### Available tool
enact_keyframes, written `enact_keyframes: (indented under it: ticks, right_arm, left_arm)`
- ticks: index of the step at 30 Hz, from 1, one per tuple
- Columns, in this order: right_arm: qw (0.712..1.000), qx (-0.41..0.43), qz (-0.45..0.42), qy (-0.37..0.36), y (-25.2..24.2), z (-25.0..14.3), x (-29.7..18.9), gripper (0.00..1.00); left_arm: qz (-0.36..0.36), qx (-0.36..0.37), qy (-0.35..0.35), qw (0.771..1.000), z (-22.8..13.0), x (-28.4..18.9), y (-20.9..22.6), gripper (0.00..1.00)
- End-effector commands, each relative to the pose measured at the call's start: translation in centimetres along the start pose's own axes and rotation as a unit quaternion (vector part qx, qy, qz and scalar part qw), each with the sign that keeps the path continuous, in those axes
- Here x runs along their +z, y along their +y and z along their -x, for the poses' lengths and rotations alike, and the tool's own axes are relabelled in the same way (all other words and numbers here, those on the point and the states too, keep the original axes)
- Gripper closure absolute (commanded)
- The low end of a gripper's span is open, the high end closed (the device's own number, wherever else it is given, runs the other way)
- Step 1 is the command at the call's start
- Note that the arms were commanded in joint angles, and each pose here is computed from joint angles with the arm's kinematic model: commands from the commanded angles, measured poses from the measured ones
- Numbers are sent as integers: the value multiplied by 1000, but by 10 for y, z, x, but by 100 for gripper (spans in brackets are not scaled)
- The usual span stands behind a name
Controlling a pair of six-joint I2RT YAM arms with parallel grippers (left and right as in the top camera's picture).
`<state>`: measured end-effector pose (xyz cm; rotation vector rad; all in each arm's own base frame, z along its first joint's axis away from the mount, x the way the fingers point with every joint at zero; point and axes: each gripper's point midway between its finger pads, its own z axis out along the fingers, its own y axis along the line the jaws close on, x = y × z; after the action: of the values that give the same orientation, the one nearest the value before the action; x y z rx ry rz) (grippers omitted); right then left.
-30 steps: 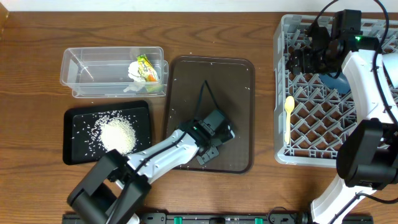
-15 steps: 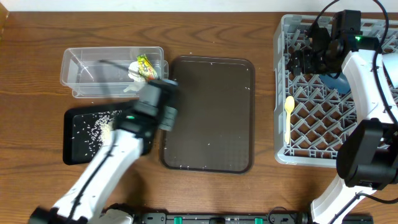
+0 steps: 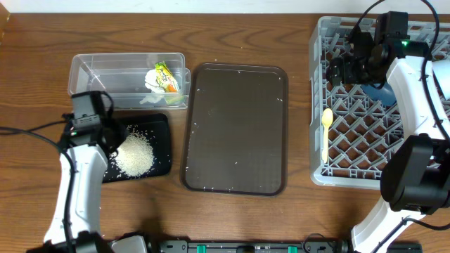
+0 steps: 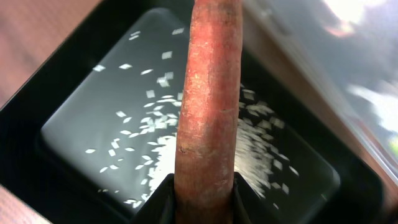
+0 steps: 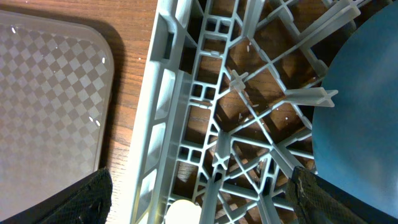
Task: Sort waste into correct bins and load items into the dishwasher rack
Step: 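Carry the carrot with the left gripper and drop it on the black tray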
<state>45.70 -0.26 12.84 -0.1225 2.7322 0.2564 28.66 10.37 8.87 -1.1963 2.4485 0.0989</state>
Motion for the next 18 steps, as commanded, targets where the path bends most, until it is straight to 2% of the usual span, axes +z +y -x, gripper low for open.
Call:
enact_keyframes:
  ticks: [1, 14, 18]
  right_arm:
    - [1000, 4, -2, -4, 0, 1, -4, 10]
    - [1000, 5, -1, 2, 1, -1, -4, 11]
    - [1000, 6, -1, 5, 1, -3, -4, 11]
  left_arm:
    - [35, -66, 26, 997, -7, 20, 19, 93]
    - [84, -68, 83, 991, -25, 75, 33, 93]
    - [84, -67, 84, 991, -26, 75, 33, 83]
